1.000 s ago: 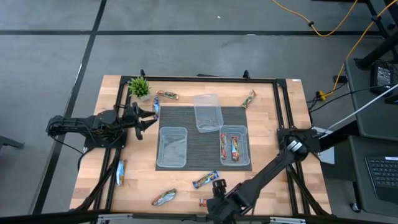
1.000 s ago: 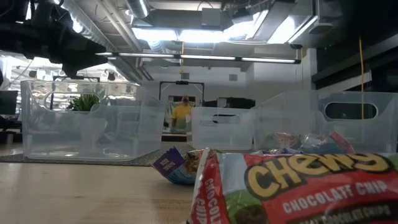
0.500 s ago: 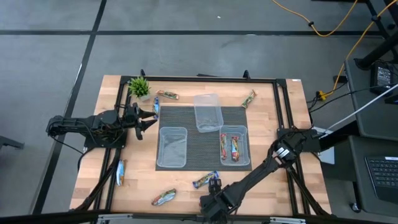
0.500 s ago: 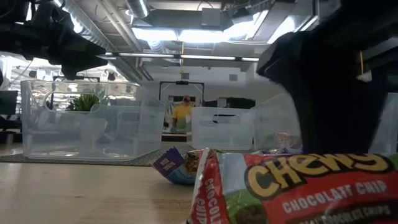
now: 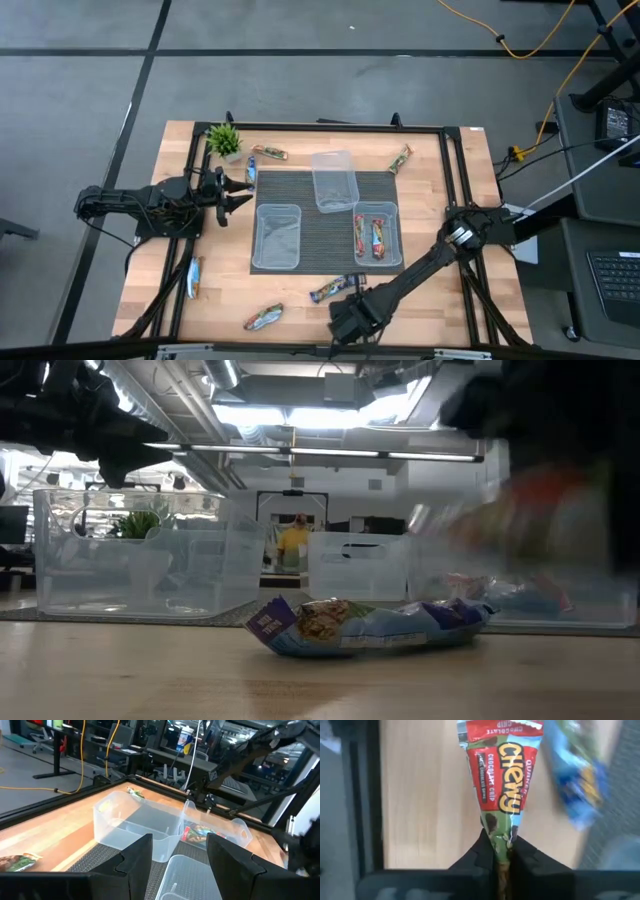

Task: Pick and place Granola Bars by type
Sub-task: Put the red granola bar into the bottom right transparent bin

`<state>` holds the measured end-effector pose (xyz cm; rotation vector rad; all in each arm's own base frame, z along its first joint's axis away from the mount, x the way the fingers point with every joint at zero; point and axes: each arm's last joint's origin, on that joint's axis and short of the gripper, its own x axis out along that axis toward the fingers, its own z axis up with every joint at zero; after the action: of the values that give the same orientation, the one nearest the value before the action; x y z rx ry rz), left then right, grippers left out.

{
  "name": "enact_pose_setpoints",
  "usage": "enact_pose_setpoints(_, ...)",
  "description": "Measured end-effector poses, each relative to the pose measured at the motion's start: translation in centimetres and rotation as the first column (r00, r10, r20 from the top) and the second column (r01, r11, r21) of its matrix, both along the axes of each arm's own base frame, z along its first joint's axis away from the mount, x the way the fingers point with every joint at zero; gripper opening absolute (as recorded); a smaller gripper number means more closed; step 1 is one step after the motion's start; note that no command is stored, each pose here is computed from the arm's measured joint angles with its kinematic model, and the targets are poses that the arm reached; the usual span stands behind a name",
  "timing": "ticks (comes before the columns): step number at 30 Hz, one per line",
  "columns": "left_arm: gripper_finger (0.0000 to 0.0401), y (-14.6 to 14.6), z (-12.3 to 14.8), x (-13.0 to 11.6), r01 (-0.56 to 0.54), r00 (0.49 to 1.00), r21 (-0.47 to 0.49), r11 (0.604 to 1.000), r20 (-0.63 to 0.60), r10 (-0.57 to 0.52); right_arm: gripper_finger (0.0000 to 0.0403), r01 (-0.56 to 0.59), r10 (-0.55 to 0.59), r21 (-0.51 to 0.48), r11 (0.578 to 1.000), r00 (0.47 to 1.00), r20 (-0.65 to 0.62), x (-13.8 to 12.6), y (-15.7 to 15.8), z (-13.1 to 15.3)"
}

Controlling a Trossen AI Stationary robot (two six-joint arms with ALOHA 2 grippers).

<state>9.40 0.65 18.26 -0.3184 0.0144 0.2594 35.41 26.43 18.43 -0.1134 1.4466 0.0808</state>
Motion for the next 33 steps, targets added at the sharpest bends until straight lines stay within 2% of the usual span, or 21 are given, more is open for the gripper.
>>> enact_pose_setpoints(4,0.018,0.0,0.0,0.0,0.0,1.0,-0.003,1.0,0.002,0.0,0.0026,0.073,-0.072,-0.035,0.997,0.997,0.028,-2.5,-2.0,6.1)
enact_pose_setpoints(7,0.018,0.0,0.0,0.0,0.0,1.0,-0.003,1.0,0.003,0.0,0.002,0.242,-0.243,0.02,0.97,0.962,0.126,-5.5,-3.7,11.8)
enact_pose_setpoints(11,0.018,0.0,0.0,0.0,-0.003,1.0,-0.002,1.0,0.002,0.003,0.0029,0.466,-0.515,0.224,0.856,0.808,0.287,-10.4,-6.2,19.0)
enact_pose_setpoints(13,0.018,0.0,0.0,0.0,-0.004,1.0,-0.002,1.0,0.002,0.004,0.0036,0.488,-0.579,0.318,0.813,0.733,0.355,-12.8,-7.3,21.7)
enact_pose_setpoints(15,0.018,0.0,0.0,0.0,-0.004,1.0,-0.002,1.0,0.001,0.004,0.0035,0.472,-0.598,0.374,0.798,0.693,0.403,-14.6,-8.3,23.5)
enact_pose_setpoints(19,0.018,0.0,0.0,0.0,-0.004,1.0,-0.001,1.0,-0.001,0.004,0.0019,0.422,-0.58,0.406,0.811,0.671,0.462,-16.6,-10.0,25.5)
enact_pose_setpoints(21,0.018,0.0,0.0,0.0,-0.004,1.0,0.001,1.0,-0.002,0.004,0.0019,0.444,-0.593,0.395,0.804,0.648,0.478,-16.8,-11.2,25.9)
enact_pose_setpoints(23,0.018,0.0,0.0,0.0,-0.004,1.0,0.001,1.0,-0.003,0.004,0.0022,0.524,-0.641,0.37,0.767,0.603,0.475,-16.8,-12.7,25.8)
enact_pose_setpoints(27,0.018,0.0,-0.1,0.0,-0.005,1.0,0.001,1.0,-0.009,0.005,0.0039,0.704,-0.759,0.323,0.632,0.48,0.439,-15.7,-16.3,25.4)
enact_pose_setpoints(30,0.018,0.0,-0.2,0.0,-0.008,1.0,0.002,1.0,-0.017,0.008,0.0036,0.745,-0.785,0.299,0.596,0.463,0.411,-14.2,-18.7,25.0)
enact_pose_setpoints(33,0.018,0.0,-0.3,0.0,-0.004,0.999,0.024,1.0,-0.038,0.005,0.0023,0.769,-0.803,0.268,0.581,0.488,0.342,-12.9,-20.2,24.4)
